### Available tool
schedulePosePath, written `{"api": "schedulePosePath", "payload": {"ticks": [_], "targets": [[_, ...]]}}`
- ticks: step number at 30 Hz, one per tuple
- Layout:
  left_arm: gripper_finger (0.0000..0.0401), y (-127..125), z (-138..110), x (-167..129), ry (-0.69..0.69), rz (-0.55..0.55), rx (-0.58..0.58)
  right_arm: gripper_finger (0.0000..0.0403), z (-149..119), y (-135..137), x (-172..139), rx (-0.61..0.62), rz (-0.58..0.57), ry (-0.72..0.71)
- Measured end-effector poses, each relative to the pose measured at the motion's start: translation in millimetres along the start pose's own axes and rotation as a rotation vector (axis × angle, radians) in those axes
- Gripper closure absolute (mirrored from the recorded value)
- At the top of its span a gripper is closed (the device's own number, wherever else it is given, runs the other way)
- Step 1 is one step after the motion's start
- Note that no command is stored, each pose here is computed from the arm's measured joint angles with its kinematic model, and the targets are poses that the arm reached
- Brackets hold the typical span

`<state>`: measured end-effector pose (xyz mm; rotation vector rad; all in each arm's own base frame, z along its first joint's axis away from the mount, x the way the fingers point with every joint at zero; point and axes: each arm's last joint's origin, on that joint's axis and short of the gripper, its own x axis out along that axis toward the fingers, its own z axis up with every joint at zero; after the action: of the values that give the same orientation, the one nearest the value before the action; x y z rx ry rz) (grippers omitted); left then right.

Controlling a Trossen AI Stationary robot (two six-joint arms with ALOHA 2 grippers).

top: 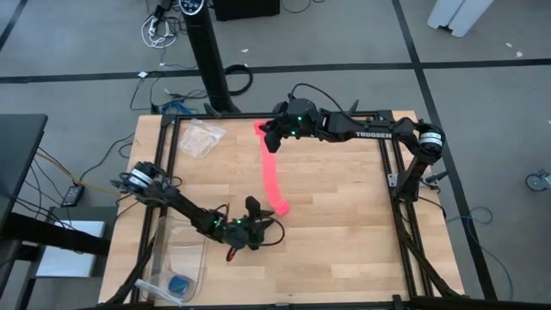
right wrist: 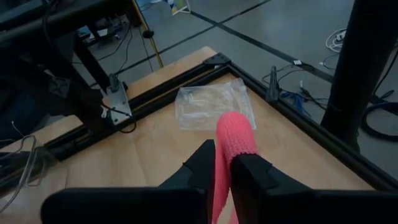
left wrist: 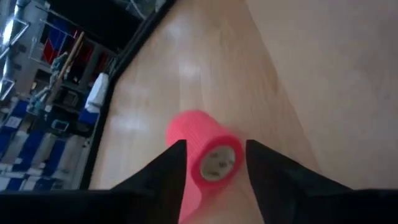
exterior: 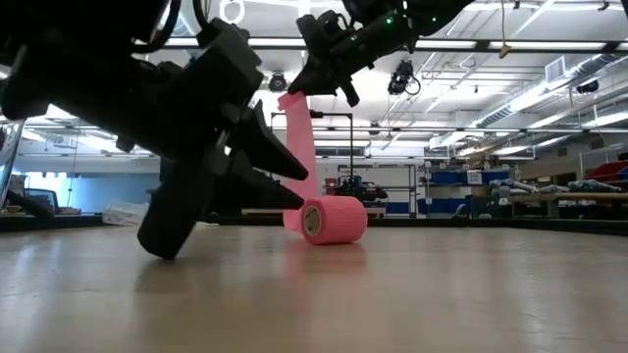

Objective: Roll bandage
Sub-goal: Roll the pink bandage

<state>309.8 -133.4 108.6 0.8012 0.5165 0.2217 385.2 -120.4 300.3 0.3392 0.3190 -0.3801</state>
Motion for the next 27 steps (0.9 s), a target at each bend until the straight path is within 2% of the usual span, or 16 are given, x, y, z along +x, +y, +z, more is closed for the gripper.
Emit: {"api": "schedulePosePath", "payload": {"ticks": [6, 17, 27], "targets": [[0.0212, 2, -5, 10, 0.054, 0.085, -0.015, 0.0358, -1, 4, 0, -0.009, 0.011, 0.001], [0.0213, 17, -13, 29, 0.061, 0.019, -0.034, 0.0358, -1, 5, -1, -0.014, 0.018, -0.001], [0.0225, 27, -15, 42, 0.112, -0.009, 0.031, 0.0362, -1, 7, -1, -0.016, 0.026, 0.001]]}}
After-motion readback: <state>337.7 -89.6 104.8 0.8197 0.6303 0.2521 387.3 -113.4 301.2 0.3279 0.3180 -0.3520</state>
